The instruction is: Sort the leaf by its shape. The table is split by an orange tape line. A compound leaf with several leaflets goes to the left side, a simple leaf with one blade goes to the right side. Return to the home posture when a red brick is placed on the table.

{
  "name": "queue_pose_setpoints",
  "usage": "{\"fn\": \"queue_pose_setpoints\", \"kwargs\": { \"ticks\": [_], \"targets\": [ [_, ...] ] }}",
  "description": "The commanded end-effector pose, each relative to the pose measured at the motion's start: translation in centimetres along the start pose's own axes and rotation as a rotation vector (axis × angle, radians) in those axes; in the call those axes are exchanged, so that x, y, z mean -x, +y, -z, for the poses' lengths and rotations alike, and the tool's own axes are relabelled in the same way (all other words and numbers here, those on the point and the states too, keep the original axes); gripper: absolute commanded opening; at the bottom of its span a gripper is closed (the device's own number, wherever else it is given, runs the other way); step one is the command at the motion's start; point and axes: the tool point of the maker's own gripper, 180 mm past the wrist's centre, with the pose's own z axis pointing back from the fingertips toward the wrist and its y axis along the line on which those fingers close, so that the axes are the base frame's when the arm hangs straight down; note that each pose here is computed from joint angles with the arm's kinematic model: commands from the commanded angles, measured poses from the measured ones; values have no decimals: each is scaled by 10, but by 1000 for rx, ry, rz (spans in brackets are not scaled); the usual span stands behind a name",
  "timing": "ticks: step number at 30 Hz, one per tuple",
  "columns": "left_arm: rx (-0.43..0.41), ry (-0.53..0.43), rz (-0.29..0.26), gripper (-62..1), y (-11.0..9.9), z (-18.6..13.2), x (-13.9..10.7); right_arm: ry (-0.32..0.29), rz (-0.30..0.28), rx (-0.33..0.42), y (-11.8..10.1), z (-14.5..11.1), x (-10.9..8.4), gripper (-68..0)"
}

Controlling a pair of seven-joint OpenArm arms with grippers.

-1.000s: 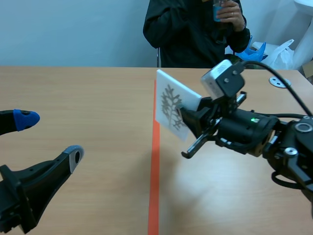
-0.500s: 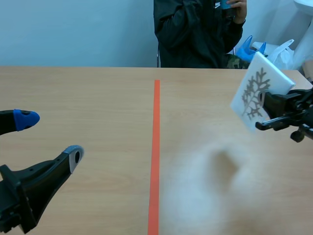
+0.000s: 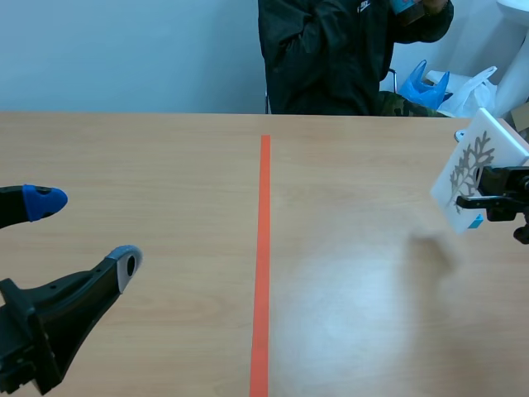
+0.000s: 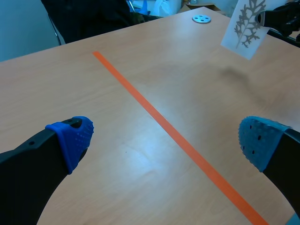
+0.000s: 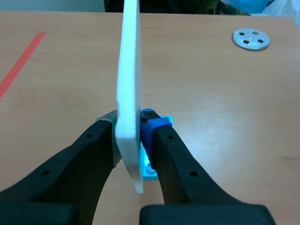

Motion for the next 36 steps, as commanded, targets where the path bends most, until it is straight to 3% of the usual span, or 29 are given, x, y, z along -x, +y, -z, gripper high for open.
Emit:
{"fn": "queue_pose_setpoints", "kwargs": {
  "ticks": [1, 14, 25, 36],
  "targets": [
    [4, -36, -3, 14, -2, 2, -9, -63, -12, 7, -8, 8, -25, -662],
    [4, -36, -3, 14, -2, 2, -9, -40, 81, 78, -39, 39, -18, -662],
    [2, -46, 7, 14, 0, 4, -12, 40, 29, 134, -63, 37, -1, -662],
    [2, -46, 7, 14, 0, 4, -12, 72, 9, 196, -78, 33, 8, -662]
  ]
}}
